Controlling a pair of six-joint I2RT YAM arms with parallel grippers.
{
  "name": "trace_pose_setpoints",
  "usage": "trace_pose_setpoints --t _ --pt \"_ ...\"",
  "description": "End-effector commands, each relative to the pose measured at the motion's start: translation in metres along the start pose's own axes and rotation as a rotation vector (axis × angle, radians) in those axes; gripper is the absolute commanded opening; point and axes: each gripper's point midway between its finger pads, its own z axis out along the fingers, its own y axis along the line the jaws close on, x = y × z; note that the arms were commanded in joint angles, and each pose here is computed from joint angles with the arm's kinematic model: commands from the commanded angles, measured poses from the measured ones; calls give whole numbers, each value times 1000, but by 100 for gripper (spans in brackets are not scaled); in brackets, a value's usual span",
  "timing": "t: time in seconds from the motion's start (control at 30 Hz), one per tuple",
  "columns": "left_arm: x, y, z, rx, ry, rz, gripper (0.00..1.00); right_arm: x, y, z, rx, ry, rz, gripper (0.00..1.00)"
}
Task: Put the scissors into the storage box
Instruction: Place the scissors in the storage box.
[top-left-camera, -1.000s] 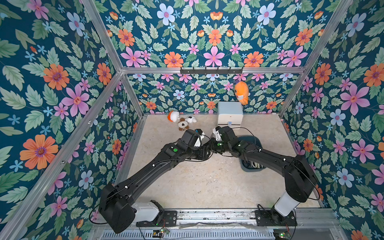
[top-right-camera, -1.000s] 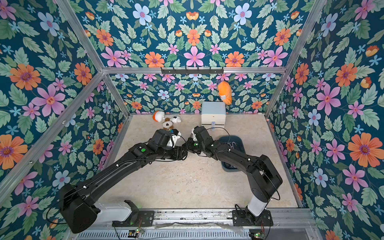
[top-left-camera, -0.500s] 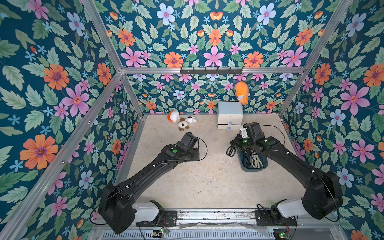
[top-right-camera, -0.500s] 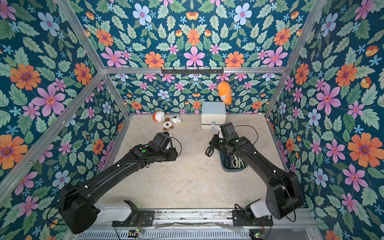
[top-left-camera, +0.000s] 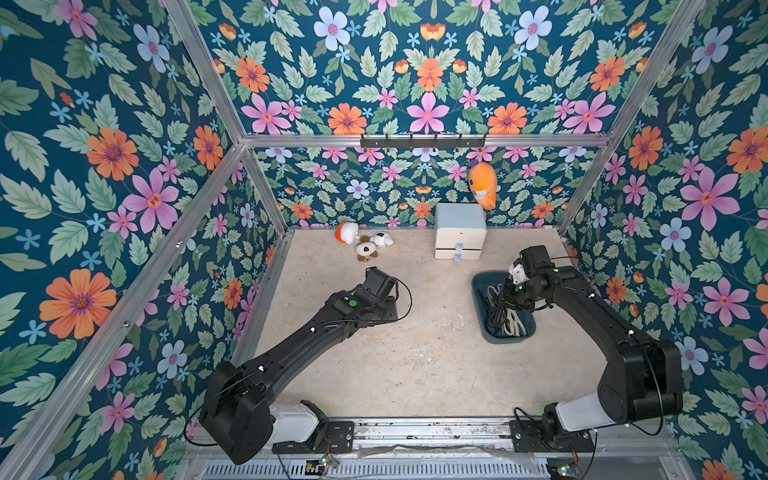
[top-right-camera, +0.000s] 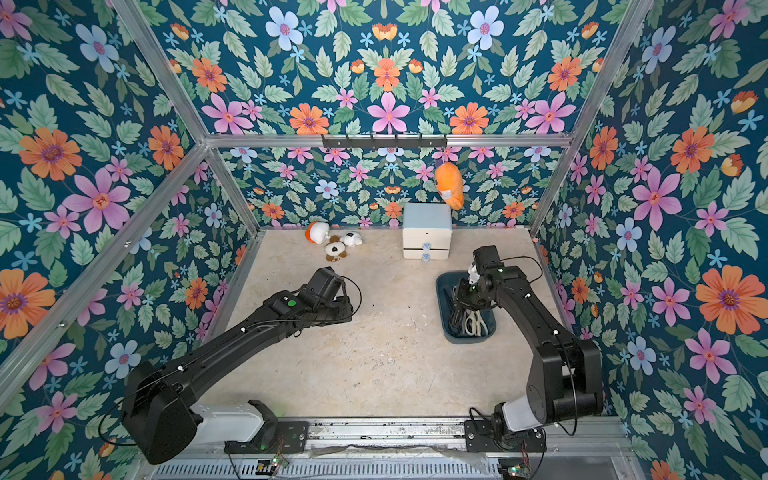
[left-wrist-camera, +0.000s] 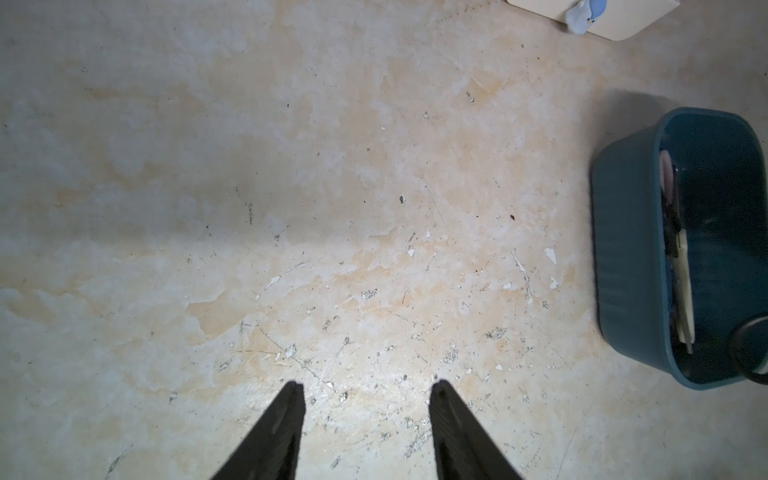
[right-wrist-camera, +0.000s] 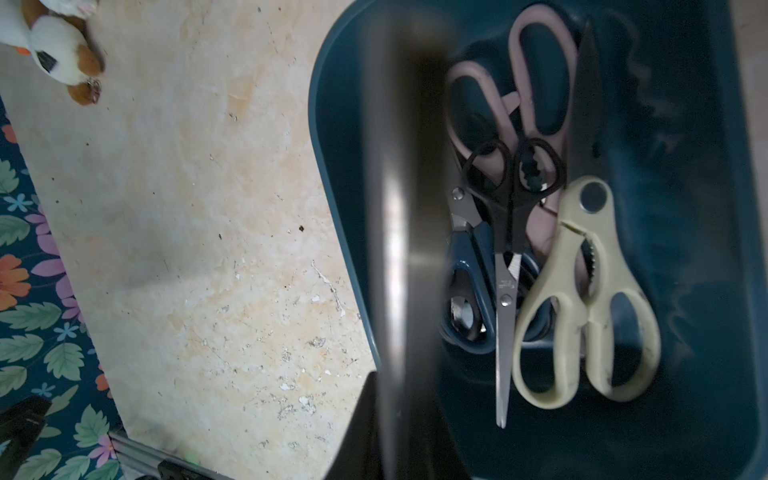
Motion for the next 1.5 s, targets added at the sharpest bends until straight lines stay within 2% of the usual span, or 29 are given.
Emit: trace_pose_setpoints --t 0.0,0.13,0.2,0.3,0.47,0.7,0.83,0.9,1.07,1.13,1.17,1.2,1.33,1.47 --pt "-4 3 -7 -5 -28 -20 54 -9 6 9 -60 -11 -72 1" --pt "-3 11 -17 -15 -53 -35 55 -20 15 15 -181 11 -56 1" --pt "-2 15 -23 -22 -68 -47 56 -22 17 21 -199 35 -66 1" --pt "-2 23 -31 -35 -95 -66 63 -19 10 39 -180 101 -64 1" --pt "0 38 -41 -68 -131 -89 70 -14 0 51 -149 133 -56 1" --pt "6 50 -38 -100 -132 -122 71 -3 -10 59 -124 155 -46 4" --pt "1 58 -38 -122 -173 -151 71 2 -19 63 -85 171 -39 9" --pt "-3 62 -41 -130 -203 -161 73 1 -20 60 -75 150 -46 13" --pt "-9 76 -43 -184 -234 -158 81 -10 -20 44 -34 91 -71 35" --pt "-10 84 -42 -206 -226 -159 83 -17 -21 37 -9 67 -81 40" --pt "-11 88 -41 -214 -219 -162 88 -21 -20 30 5 48 -92 41" --pt "-12 92 -40 -216 -213 -171 89 -27 -17 19 15 20 -104 41" --pt "-19 110 -32 -215 -194 -206 90 -38 -22 -6 106 -29 -123 41" --pt "-35 127 -29 -266 -245 -181 89 -52 -40 -35 249 -154 -104 41"
